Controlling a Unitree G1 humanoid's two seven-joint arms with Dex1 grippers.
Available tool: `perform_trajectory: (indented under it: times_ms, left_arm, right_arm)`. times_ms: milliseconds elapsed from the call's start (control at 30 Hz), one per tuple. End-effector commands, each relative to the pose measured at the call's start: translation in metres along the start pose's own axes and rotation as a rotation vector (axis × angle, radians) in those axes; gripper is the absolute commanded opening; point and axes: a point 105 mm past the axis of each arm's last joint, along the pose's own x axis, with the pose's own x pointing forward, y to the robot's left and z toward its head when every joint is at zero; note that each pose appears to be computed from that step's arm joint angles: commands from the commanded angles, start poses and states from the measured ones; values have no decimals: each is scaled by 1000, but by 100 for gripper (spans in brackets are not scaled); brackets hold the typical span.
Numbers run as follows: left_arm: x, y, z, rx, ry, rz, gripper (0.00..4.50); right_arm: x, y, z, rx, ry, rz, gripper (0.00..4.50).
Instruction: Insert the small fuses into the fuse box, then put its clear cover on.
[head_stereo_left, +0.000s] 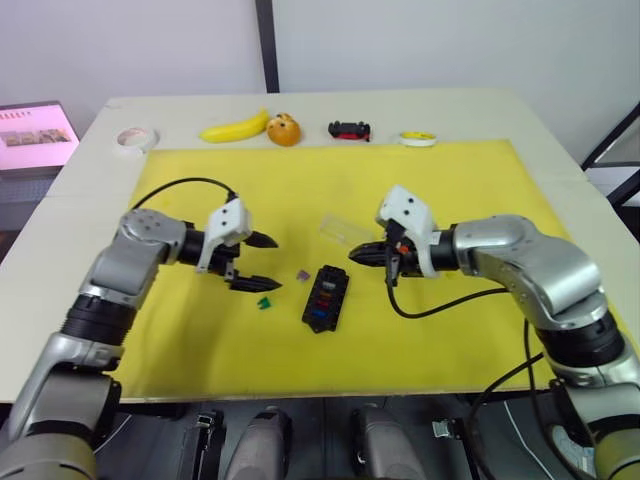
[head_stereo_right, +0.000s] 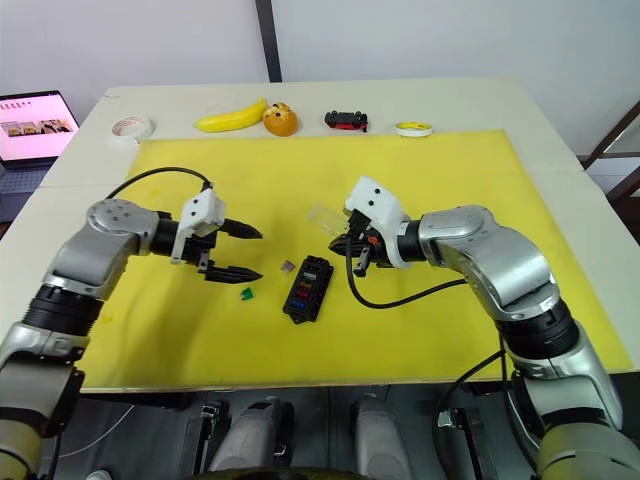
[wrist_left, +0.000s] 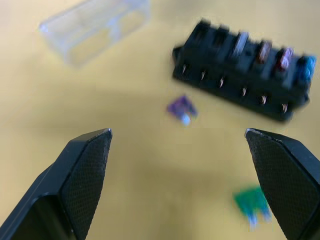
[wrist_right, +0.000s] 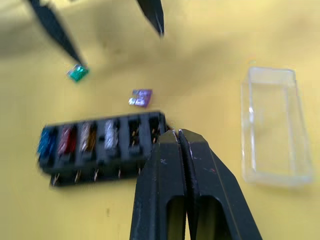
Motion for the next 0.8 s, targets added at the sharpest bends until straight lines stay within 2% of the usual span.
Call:
perform_trajectory:
  times_ms: [33,267,367,600,800]
  left_arm:
    - [-19,-17,-3,-95,-16,-46,450]
    - [-44,-48,-14,-469,-110,-124,450]
    - [-52,-55,-15,-630,-165,-143,450]
    - [-52,-56,-21,-920,-224,-163,450]
    - [-43,-52,-29,-1127,-230,-185,450]
  right_arm:
    - [-18,11,12,-199,-6,5,7]
    - [-47,28,26,-299,-15,77,7]
    - [-53,29,32,-313,-23,81,93]
    - [-58,32,35,-331,-15,85,446]
    - [-68,36,46,-358,-14,91,446]
